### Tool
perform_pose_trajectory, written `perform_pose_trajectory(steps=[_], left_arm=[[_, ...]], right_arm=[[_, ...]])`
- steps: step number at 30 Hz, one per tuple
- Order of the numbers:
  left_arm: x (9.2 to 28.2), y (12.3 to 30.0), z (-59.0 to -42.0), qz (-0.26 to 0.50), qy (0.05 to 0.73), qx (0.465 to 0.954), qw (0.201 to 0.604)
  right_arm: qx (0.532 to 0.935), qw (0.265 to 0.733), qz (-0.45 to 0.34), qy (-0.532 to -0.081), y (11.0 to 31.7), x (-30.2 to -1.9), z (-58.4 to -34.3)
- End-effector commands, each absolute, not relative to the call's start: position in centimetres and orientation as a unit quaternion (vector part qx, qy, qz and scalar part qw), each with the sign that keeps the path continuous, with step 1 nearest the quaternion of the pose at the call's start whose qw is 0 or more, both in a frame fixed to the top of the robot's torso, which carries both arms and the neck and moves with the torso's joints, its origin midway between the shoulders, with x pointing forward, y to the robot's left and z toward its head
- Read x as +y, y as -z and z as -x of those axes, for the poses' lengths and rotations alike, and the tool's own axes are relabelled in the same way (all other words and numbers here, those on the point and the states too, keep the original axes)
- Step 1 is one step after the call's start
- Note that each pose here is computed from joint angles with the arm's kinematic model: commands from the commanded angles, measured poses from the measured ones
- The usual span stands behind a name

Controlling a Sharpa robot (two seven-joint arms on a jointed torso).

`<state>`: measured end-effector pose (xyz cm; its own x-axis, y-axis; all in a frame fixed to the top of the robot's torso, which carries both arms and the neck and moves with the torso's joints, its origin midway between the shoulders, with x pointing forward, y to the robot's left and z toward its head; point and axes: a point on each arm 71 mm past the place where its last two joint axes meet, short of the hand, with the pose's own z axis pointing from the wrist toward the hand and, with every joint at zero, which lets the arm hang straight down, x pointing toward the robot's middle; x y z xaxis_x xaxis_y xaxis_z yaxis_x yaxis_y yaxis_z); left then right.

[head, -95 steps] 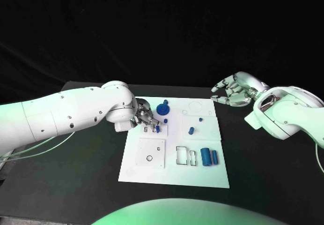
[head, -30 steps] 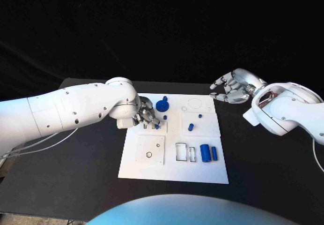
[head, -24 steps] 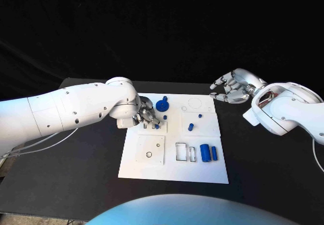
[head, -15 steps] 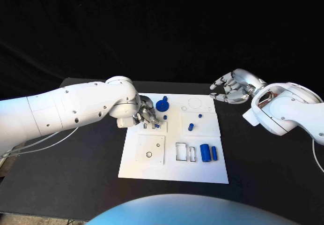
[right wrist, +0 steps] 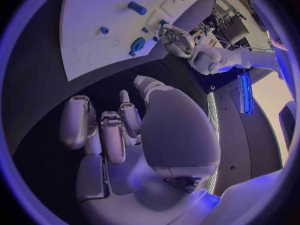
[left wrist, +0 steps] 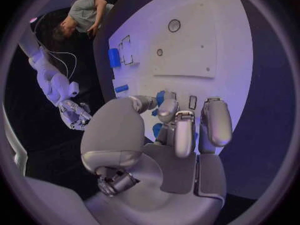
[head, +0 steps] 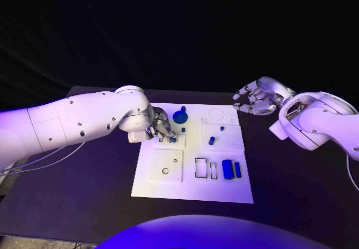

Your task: Assemble the parts on the task board

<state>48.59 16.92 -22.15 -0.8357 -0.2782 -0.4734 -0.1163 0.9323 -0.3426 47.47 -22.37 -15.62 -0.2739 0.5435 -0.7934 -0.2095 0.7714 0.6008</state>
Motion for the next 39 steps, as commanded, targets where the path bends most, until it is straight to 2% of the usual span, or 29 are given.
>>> perform_pose_trajectory(steps=[1,9,33,39], left_arm=[[16.8,22.1,-48.5,0.112,0.163,0.945,0.262],[17.1,22.0,-48.5,0.120,0.167,0.940,0.272],[17.5,21.3,-47.7,0.048,0.160,0.898,0.407],[17.5,21.7,-47.2,0.033,0.156,0.893,0.420]], right_arm=[[0.736,0.589,-0.108,-0.317,15.7,-22.3,-47.4],[0.736,0.588,-0.108,-0.317,15.8,-22.3,-47.5],[0.739,0.586,-0.112,-0.314,16.1,-22.6,-47.4],[0.740,0.585,-0.112,-0.313,16.2,-22.6,-47.4]])
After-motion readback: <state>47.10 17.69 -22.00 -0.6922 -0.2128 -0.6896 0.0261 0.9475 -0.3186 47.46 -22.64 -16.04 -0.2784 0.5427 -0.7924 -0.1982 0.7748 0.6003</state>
